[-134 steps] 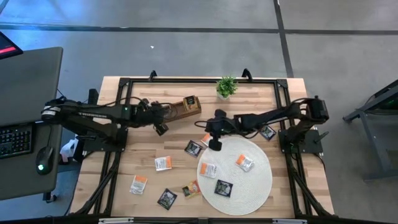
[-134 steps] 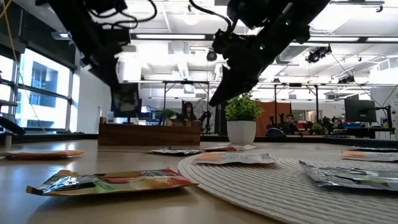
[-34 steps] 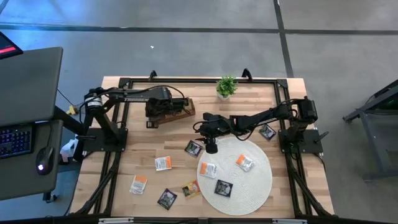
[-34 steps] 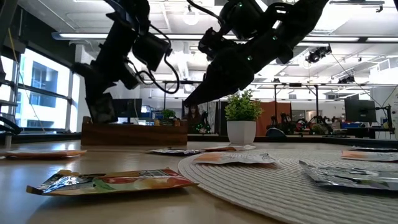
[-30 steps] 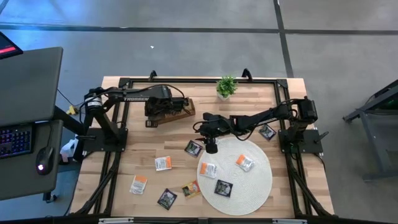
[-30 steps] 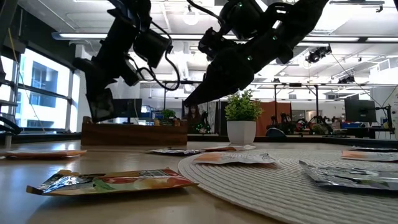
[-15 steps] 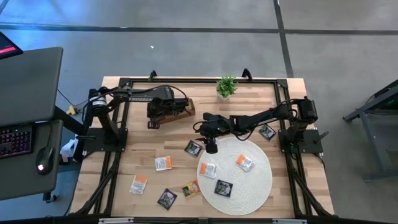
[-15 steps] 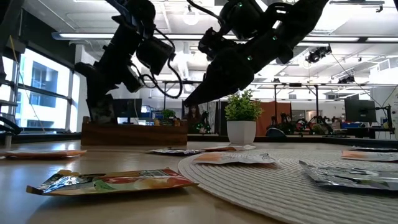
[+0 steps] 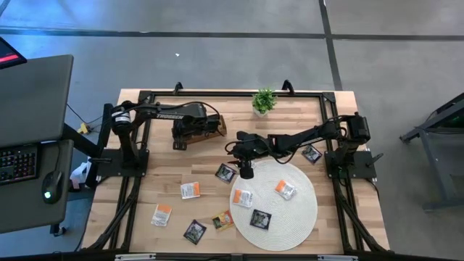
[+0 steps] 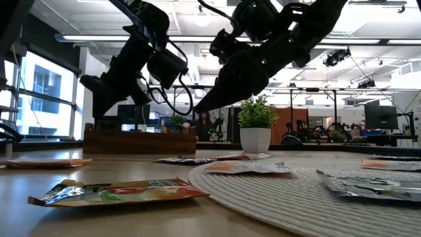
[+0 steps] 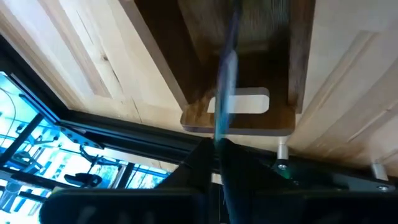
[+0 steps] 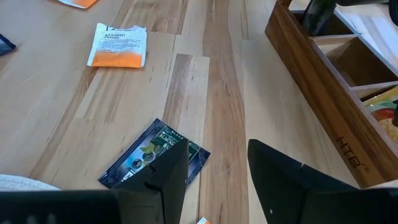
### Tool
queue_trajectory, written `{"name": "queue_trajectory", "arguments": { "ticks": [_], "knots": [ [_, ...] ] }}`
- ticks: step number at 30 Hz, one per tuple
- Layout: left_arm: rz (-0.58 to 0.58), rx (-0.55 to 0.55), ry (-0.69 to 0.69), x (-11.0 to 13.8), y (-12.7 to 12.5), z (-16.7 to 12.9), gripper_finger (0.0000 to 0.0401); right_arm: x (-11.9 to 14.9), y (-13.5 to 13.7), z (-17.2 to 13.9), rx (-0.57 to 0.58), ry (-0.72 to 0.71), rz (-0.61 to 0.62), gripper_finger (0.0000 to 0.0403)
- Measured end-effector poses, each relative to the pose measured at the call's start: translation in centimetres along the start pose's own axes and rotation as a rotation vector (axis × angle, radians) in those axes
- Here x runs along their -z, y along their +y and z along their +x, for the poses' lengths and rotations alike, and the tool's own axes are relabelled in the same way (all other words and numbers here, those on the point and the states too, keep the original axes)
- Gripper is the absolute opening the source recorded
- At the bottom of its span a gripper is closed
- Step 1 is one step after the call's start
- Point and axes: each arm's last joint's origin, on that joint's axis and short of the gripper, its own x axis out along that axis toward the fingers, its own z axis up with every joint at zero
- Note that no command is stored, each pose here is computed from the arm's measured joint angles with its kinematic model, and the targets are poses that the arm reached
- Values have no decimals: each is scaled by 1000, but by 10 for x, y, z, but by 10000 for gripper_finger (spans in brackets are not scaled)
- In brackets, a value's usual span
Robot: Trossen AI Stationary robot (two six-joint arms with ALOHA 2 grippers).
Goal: Pick & Place Tea
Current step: Put the violet tea bag into the left section of the wooden organizer
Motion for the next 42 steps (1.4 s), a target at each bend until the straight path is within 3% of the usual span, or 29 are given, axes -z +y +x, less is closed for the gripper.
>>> {"name": "queue_trajectory", "arguments": {
  "ticks": [3, 6, 10, 17, 24, 29, 34, 38, 42],
  "knots": [
    [3, -28, 4, 0, 1, 0, 81, 0, 0, 0, 0, 0, 0, 163],
    [-25, -160, -2, -2, 5, 0, 116, 0, 0, 0, 0, 0, 0, 163],
    [-83, -219, -4, -2, 8, -3, 136, 0, 1, 0, -29, -4, 0, 163],
    [-241, -114, -119, 3, 16, -33, 128, -1, 6, 0, -111, -13, -22, 163],
    [-373, -88, -388, 57, 28, -84, 106, -2, 17, 0, -113, -13, -48, 163],
    [-515, 75, -731, 101, 24, -102, 100, -6, 19, 3, -123, -60, -49, 163],
    [-515, 182, -1039, 117, 8, -94, 99, -16, 18, 26, -160, -35, -73, 163],
    [-517, 271, -1162, 111, -11, -76, 99, -19, 7, 45, -164, 90, -103, 163],
    [-549, 351, -1185, 95, -33, -55, 99, -10, -7, 59, -169, 260, -109, 163]
  ]
}}
